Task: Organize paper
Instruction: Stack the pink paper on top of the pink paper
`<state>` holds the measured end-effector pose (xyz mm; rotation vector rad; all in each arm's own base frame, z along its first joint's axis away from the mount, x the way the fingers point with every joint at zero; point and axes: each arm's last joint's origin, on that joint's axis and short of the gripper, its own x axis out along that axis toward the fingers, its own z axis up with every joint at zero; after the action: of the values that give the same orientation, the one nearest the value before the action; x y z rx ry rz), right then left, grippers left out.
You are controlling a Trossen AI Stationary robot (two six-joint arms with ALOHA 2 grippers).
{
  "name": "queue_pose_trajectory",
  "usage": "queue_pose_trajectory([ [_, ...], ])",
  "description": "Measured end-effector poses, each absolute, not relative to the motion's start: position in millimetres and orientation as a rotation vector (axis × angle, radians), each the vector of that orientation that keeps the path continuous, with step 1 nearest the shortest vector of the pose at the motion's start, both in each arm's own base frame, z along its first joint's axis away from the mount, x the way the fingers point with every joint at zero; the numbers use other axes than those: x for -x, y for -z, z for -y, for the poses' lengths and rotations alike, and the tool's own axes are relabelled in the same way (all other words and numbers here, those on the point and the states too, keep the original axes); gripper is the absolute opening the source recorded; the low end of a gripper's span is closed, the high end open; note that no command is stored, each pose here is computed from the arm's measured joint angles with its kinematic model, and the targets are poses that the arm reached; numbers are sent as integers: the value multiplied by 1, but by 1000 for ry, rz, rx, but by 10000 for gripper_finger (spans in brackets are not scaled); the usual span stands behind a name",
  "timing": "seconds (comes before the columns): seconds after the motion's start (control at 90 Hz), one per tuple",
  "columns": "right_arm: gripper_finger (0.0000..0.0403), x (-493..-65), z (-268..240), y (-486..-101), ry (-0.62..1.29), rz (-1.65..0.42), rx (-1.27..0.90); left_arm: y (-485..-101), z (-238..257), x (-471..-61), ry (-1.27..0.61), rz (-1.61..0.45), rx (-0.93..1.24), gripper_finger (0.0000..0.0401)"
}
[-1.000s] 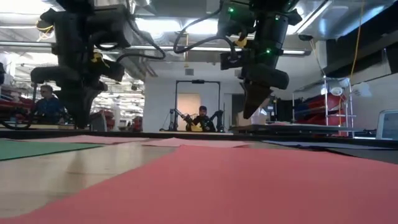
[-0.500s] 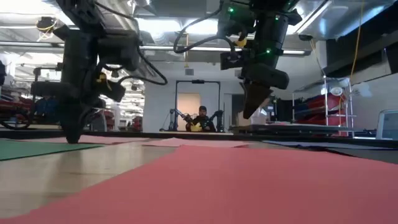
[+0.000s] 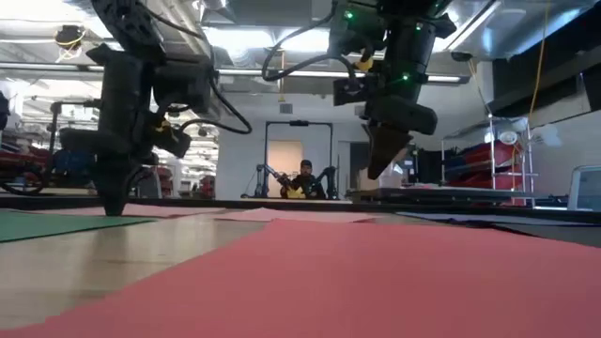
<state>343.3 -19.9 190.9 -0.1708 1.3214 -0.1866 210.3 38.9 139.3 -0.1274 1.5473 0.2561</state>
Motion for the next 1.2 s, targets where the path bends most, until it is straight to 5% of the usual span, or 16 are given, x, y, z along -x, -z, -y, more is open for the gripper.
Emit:
queue_pose_trajectory([
  [0.678, 0, -342, 17, -197, 180, -1303, 175, -146, -23, -219, -289, -1524, 98, 0],
  [1.033, 2, -333, -35, -184, 32, -1283, 290, -156, -4, -229, -283, -1465, 41, 0],
  [1.2, 35, -318, -64, -166, 50, -1284, 419, -157, 0, -234, -268, -1406, 37, 0],
])
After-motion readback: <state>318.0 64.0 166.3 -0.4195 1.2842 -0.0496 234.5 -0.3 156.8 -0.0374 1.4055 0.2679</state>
